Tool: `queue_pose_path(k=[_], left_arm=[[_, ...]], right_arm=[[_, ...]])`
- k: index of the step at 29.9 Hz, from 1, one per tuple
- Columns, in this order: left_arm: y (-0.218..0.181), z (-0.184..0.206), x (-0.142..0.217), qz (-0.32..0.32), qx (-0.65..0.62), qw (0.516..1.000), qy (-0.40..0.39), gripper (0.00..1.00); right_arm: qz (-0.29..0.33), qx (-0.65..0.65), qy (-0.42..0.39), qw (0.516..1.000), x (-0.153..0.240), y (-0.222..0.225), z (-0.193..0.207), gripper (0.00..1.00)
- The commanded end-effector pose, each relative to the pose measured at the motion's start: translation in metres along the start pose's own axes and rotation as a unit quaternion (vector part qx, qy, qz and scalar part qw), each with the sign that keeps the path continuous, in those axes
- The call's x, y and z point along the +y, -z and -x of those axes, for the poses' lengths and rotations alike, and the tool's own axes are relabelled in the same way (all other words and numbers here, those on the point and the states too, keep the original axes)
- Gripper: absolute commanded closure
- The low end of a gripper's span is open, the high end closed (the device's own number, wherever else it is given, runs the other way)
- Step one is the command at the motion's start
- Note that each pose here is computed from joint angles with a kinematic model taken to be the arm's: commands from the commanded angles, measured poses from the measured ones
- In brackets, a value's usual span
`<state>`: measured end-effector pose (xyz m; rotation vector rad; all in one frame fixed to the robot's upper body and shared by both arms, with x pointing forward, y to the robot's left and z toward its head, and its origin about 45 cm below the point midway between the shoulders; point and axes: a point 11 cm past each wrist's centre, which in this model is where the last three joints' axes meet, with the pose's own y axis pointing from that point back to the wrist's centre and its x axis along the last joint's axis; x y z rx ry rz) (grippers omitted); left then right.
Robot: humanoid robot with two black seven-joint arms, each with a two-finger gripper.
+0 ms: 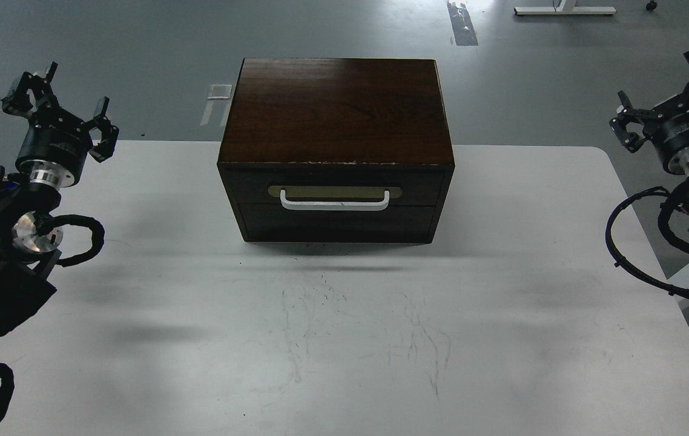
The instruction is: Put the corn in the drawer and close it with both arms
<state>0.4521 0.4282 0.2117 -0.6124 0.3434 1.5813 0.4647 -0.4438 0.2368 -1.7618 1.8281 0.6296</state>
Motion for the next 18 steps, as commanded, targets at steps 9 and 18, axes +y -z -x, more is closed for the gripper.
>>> queue_pose_path(k=[9, 18], left_arm=[[0.01, -0.015, 0.013, -0.01, 0.006, 1.0, -0.019, 0.02], [0.024, -0.011, 0.016, -0.02, 0.015, 1.0, -0.019, 0.02]], right_arm=[[0.011, 0.0, -0.018, 1.0, 0.005, -0.014, -0.01, 0.0], [0.012, -0.002, -0.012, 1.0, 0.004, -0.015, -0.007, 0.0]])
